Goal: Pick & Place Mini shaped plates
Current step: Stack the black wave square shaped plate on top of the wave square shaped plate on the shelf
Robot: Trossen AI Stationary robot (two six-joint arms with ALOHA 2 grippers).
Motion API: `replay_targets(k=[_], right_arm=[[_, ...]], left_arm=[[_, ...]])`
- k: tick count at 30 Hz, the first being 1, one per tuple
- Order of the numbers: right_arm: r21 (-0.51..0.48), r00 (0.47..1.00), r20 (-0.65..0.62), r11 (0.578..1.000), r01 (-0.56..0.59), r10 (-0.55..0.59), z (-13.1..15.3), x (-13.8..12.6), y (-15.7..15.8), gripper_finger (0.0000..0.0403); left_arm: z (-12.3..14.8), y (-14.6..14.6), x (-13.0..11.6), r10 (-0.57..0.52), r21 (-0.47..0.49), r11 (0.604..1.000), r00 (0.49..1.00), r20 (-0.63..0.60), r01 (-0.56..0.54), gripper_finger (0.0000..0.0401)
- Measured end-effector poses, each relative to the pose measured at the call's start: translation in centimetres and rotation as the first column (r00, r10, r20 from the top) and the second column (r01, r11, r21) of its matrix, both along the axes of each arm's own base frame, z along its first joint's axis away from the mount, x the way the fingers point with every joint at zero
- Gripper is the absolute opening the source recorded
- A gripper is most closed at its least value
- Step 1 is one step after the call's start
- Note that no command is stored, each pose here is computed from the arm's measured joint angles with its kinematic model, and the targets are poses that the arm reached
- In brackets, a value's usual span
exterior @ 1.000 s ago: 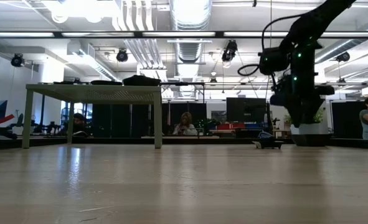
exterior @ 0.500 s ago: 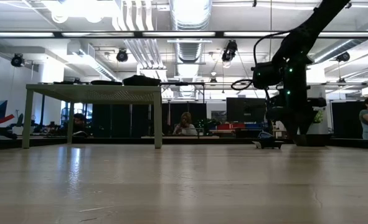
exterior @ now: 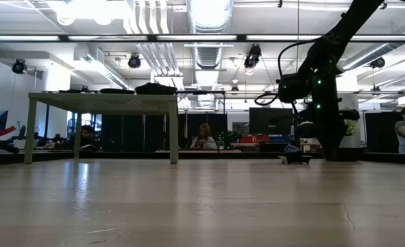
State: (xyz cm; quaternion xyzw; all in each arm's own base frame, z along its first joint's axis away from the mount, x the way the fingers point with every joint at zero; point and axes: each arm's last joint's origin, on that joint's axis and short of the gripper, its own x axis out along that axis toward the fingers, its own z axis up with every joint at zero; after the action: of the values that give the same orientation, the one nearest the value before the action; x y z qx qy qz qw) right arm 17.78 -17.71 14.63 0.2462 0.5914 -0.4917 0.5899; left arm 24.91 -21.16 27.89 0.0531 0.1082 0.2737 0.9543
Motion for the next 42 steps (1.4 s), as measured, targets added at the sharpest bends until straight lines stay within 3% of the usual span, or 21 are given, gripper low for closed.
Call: replay_targets(k=[5, 15, 23, 28, 30, 36, 42], right_arm=[[0.006, 1.000, -0.011, 1.000, -0.027, 0.027, 0.0, 0.0, 0.0, 0.0016], [-0.019, 0.996, -0.017, 0.996, -0.083, 0.083, 1.7, 0.1, 1.6, 0.0008], [-0.127, 0.976, 0.110, 0.976, -0.176, 0.190, 5.2, 1.2, 5.4, 0.0008], [-0.186, 0.929, 0.186, 0.940, -0.286, 0.319, 7.1, 1.9, 8.6, 0.0008], [-0.200, 0.899, 0.197, 0.914, -0.354, 0.392, 7.5, 2.3, 10.0, 0.0008], [-0.233, 0.732, 0.188, 0.753, -0.615, 0.655, 7.9, 3.7, 14.7, 0.0008], [-0.286, 0.568, 0.221, 0.610, -0.739, 0.793, 7.2, 5.8, 18.7, 0.0008]], left_arm=[[0.0, 0.0, 0.0, 0.000, 0.000, 1.000, 1.000, 0.000, 0.000, 0.0000], [0.0, 0.0, 0.0, 0.000, 0.000, 1.000, 1.000, 0.000, 0.000, 0.0000], [0.0, 0.0, 0.0, 0.001, 0.001, 1.000, 1.000, 0.000, -0.001, 0.0000], [0.0, 0.0, 0.0, 0.000, 0.008, 1.000, 1.000, -0.004, 0.000, 0.0000], [0.0, 0.0, 0.0, 0.000, 0.011, 1.000, 1.000, -0.005, 0.000, 0.0000], [0.0, 0.1, 0.0, 0.005, 0.021, 1.000, 1.000, -0.008, -0.005, 0.0000], [0.0, 0.1, 0.1, 0.006, 0.035, 0.999, 1.000, -0.014, -0.005, 0.0000]])
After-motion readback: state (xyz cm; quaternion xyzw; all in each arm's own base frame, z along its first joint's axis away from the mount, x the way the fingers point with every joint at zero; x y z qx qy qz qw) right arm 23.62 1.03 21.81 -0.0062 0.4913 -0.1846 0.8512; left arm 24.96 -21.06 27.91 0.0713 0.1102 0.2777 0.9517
